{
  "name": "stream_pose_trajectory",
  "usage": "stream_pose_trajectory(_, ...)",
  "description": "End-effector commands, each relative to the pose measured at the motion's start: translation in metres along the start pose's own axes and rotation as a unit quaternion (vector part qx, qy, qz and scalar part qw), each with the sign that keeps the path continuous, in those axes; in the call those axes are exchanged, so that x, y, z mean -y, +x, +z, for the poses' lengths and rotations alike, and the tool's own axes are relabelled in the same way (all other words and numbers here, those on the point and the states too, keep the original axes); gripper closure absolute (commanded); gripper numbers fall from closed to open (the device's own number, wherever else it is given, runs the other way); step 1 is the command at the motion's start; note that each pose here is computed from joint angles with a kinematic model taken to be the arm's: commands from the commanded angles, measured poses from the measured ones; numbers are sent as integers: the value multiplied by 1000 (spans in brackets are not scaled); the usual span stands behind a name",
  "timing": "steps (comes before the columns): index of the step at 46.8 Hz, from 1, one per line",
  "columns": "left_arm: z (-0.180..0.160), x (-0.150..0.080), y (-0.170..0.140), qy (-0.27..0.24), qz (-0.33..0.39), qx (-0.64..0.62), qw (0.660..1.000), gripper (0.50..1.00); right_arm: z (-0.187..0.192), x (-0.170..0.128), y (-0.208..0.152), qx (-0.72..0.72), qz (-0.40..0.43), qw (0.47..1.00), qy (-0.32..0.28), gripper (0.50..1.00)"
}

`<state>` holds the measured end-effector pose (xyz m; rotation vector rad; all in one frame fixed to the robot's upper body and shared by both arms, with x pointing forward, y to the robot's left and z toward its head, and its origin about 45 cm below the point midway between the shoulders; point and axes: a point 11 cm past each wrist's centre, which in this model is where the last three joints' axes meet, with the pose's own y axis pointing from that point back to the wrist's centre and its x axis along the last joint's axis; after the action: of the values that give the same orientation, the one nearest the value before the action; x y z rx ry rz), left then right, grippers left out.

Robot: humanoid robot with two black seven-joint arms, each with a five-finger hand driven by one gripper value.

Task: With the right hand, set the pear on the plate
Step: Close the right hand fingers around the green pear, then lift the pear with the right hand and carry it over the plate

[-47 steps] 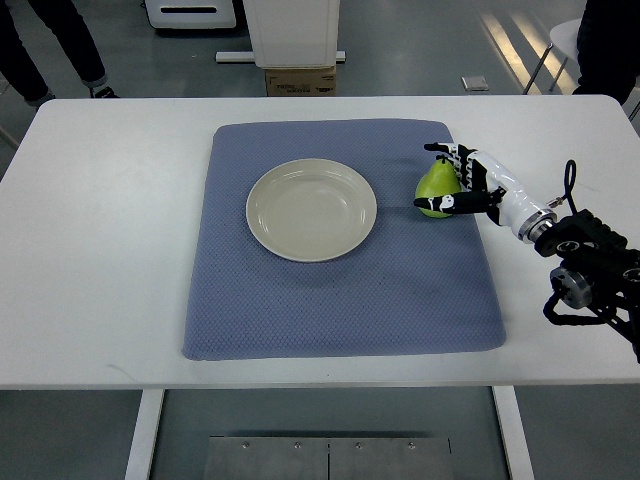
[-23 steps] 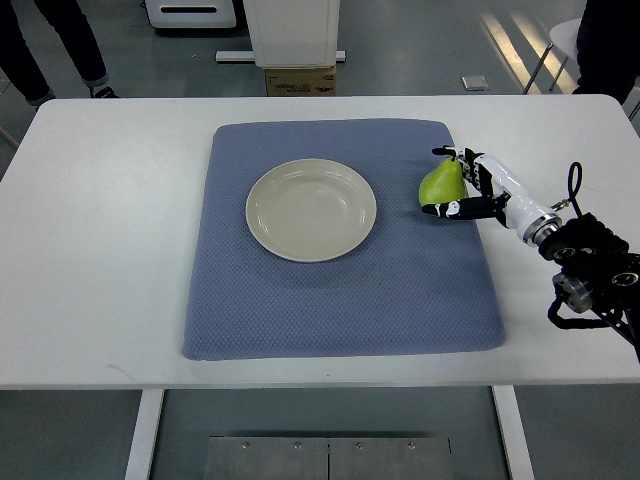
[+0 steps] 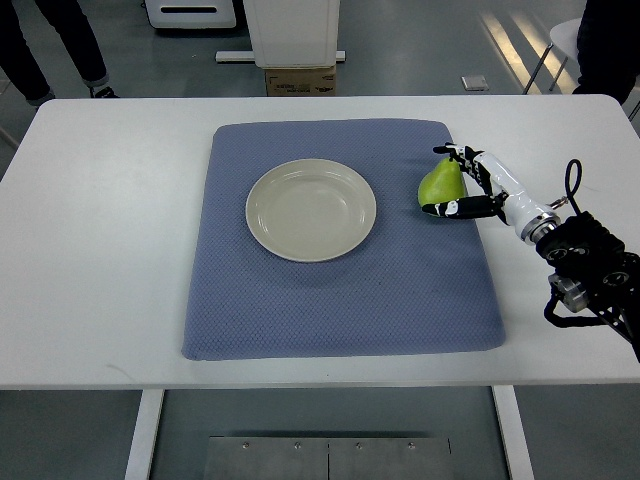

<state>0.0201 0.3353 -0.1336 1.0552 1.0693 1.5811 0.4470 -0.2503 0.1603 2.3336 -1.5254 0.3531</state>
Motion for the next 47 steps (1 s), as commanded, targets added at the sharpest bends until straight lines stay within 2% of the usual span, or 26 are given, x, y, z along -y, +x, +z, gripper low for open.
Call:
stream_pose_trajectory(1, 0, 0, 0, 1, 0, 0, 1000, 500, 1, 1, 0, -8, 2, 1000, 0, 500)
stream_pose_trajectory(4, 0, 0, 0, 0, 0, 0, 1000, 500, 1, 1, 0, -11, 5, 1000, 3, 519)
stream_pose_trajectory(6, 0, 0, 0, 0, 0, 0, 1000, 500, 1, 2, -1, -13, 4, 1000, 3, 580)
stream_pose_trajectory(15, 0, 0, 0, 0, 0, 0, 1000, 500, 3, 3, -5, -50, -18, 999, 0, 743)
stream_pose_trajectory(18, 0, 0, 0, 0, 0, 0, 1000, 500, 3, 3, -4, -55, -20, 998, 0, 818)
stream_pose_trajectory(23, 0, 0, 0, 0, 0, 0, 1000, 500, 1, 4, -4, -55, -20, 998, 1, 1000)
stream_pose_trajectory(38, 0, 0, 0, 0, 0, 0, 1000, 500, -2, 6, -2, -62, -22, 998, 0, 1000)
stream_pose_trajectory(47, 0, 0, 0, 0, 0, 0, 1000, 500, -21, 15, 12, -68, -9, 997, 17, 1000)
